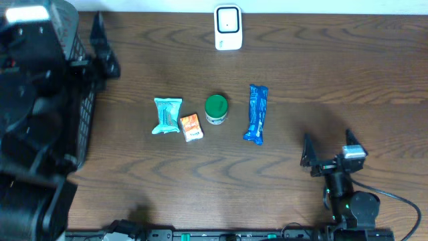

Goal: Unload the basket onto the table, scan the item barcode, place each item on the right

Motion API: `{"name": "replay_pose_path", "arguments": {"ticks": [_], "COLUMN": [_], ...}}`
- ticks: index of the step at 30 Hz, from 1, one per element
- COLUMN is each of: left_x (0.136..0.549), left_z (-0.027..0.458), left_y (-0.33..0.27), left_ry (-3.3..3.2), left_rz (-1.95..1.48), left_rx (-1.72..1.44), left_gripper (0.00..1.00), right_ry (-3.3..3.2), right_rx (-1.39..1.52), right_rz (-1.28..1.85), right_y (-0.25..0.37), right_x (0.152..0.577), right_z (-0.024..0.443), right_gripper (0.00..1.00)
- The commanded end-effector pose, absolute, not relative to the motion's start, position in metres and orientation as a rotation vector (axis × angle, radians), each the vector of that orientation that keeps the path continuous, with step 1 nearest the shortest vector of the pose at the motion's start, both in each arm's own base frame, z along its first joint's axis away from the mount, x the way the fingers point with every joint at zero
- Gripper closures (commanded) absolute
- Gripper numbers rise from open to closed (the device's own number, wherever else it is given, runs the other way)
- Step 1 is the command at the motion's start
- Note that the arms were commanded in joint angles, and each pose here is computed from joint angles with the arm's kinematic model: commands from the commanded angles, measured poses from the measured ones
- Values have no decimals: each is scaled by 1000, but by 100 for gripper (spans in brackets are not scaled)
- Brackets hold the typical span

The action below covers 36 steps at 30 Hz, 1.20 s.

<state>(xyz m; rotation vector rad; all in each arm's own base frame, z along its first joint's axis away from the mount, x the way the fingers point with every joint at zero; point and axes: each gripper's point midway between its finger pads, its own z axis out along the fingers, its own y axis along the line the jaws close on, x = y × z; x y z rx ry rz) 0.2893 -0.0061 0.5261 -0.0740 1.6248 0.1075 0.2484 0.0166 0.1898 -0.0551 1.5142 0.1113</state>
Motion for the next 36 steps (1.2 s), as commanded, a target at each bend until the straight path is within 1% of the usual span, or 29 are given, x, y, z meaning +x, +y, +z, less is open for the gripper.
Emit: {"name": "replay_pose_path", "arguments": {"ticks": [1,3,4,5,8,10,14,15,18,20,22,25,26,28,29,31,32,33,34,35,36], "left_x": [251,226,218,199,181,168,148,146,140,138,138,141,142,143,143,144,144,144,144,144,145], "left_z": [543,550,552,553,551,551,548,547,542,538,534,531,530,529,529,528,529,529,529,529,529], "left_y": [17,27,30,36,43,48,55,57,61,63,65,68,69,69,69,69,69,69,69,69,69], "left_ry": [1562,1521,1507,1480,1448,1415,1359,1350,1332,1330,1331,1332,1333,1335,1336,1336,1334,1332,1332,1332,1329], "left_rz": [245,252,254,260,271,280,299,302,321,334,350,368,372,372,372,371,370,366,365,365,349], "left_rx": [-71,-99,-107,-125,-149,-171,-208,-213,-234,-244,-257,-270,-274,-277,-277,-277,-278,-281,-282,-283,-294], "left_gripper": [2,2,2,2,2,2,2,2,2,2,2,2,2,2,2,2,2,2,2,2,2], "right_ry": [1343,1241,1237,1285,1428,1505,1650,1712,1881,2072,2284,2438,2481,2526,2530,2553,2565,2608,2690,2734,2788], "right_rx": [-31,-19,10,29,26,32,-15,-27,-50,3,-70,-202,-259,-349,-386,-300,-205,-96,136,306,734], "right_rz": [169,327,409,486,532,533,561,587,641,661,701,823,913,1025,1032,1116,1169,1216,1203,1165,1007], "right_y": [20,32,36,41,50,52,68,77,104,126,169,224,246,271,278,299,307,311,308,302,282], "right_x": [242,232,230,231,236,240,260,271,298,318,332,340,339,337,340,358,368,371,376,378,379], "right_z": [232,258,262,258,249,252,282,292,303,298,288,278,274,263,255,237,231,223,206,195,171], "right_gripper": [1,1,1,1,1,1,1,1,1,1,1,1,1,1,1,1,1,6,6,9,12]}}
